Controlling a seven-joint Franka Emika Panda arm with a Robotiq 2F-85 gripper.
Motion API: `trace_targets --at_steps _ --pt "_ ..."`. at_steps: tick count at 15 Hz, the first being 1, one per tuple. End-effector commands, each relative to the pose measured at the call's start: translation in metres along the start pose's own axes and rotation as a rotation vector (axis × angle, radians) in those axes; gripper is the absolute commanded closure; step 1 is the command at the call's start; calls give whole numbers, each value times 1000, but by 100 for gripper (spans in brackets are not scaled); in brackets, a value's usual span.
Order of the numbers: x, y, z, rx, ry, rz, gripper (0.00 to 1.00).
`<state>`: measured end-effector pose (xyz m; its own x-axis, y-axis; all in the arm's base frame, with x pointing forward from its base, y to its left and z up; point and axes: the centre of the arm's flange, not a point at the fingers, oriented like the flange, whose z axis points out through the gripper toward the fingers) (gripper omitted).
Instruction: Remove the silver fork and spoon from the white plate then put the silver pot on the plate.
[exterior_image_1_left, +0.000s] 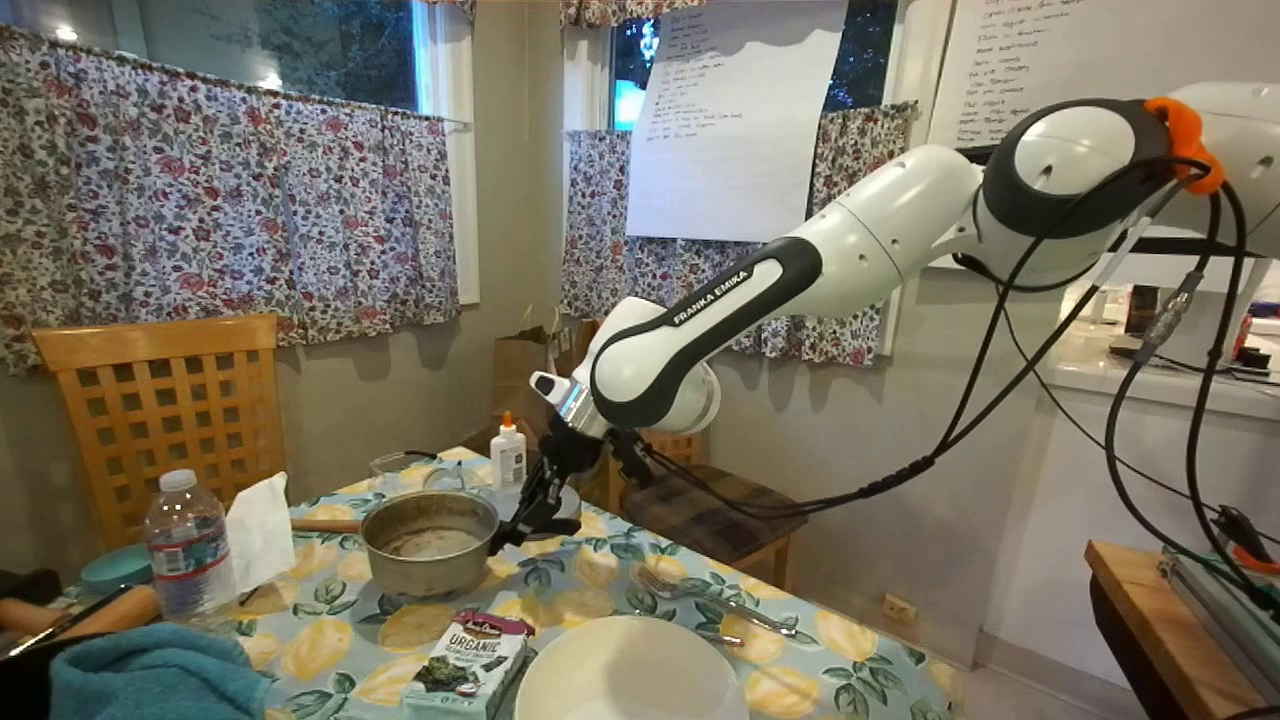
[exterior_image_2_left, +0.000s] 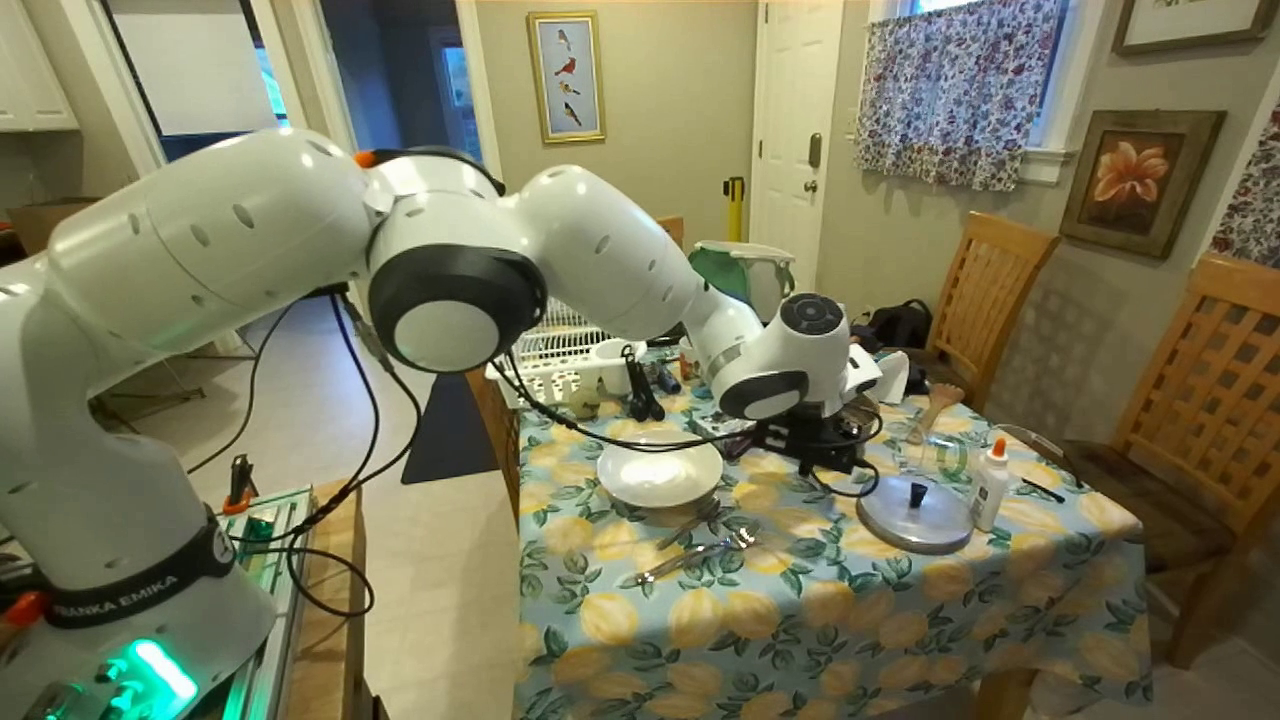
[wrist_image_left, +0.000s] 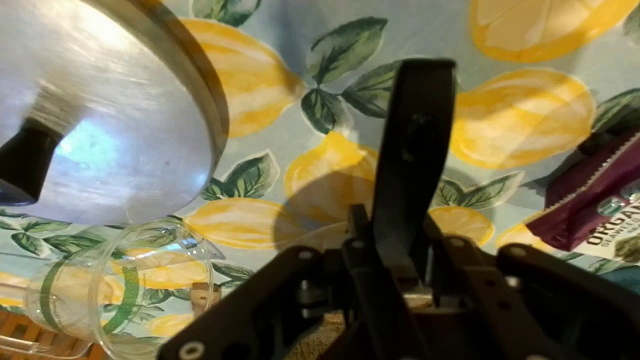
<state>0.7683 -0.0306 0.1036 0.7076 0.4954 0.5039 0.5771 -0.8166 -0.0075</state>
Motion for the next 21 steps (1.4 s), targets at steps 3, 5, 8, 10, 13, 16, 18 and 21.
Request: trace_targets --at_steps 3,5,8,10,13,16,18,21 --pt "-9 -22 -46 112 -54 -77 94" --pt "-10 -32 -60 137 -75 -105 94" --pt "-9 -44 -77 156 -90 -138 94" --pt "-8 -53 -88 176 -103 -145 94" --pt "-12 -67 -101 226 -126 -150 94" --pt "-20 -80 -110 266 -146 -153 94" --pt "-26 -85 -114 292 -159 -151 94" --pt "-38 -94 -118 322 -183 -152 94"
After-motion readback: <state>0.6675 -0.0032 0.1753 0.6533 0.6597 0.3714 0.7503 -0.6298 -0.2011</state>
